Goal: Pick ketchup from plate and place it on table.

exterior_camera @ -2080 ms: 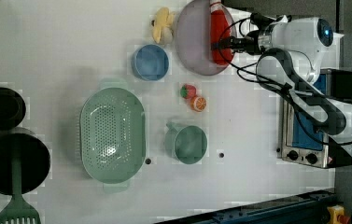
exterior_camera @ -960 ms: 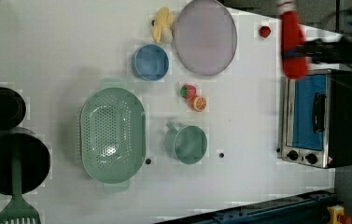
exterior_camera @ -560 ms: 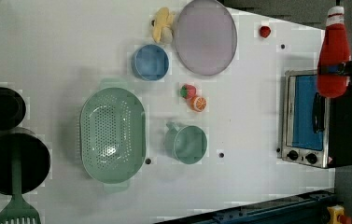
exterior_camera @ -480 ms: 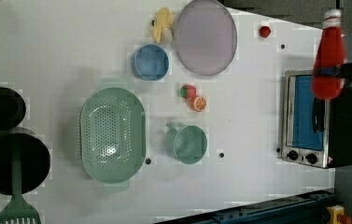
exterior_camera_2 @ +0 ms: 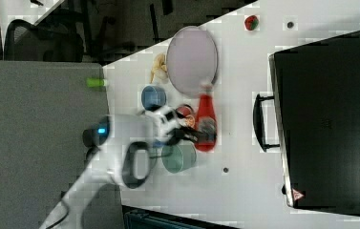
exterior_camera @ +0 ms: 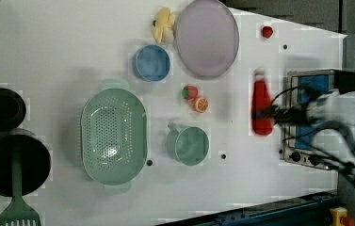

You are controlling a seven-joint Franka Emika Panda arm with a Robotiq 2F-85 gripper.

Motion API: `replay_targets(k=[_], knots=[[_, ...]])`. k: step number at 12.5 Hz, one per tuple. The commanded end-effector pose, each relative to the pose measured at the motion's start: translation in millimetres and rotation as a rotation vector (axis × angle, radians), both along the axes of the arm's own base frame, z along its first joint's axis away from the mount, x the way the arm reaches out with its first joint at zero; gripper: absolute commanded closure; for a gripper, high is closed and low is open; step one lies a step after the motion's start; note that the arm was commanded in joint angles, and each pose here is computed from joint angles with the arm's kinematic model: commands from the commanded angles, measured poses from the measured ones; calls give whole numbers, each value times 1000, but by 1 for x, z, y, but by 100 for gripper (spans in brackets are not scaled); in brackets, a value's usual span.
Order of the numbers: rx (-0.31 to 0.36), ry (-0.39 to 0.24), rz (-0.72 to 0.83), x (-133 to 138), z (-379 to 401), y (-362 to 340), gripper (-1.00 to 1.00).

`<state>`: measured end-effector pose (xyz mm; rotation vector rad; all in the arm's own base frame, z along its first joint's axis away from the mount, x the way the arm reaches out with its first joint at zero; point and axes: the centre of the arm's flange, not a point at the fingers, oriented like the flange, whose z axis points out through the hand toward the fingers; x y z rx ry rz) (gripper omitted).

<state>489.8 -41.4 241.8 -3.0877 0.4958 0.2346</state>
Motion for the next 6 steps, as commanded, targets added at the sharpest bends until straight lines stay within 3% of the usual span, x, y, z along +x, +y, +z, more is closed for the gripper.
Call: replay_targets(k=[1, 5, 6], knots=[[-5, -63, -43, 10, -3, 6, -17], [-7, -109, -42, 15, -34, 8, -17], [-8, -128, -42, 17, -33, 7, -25]])
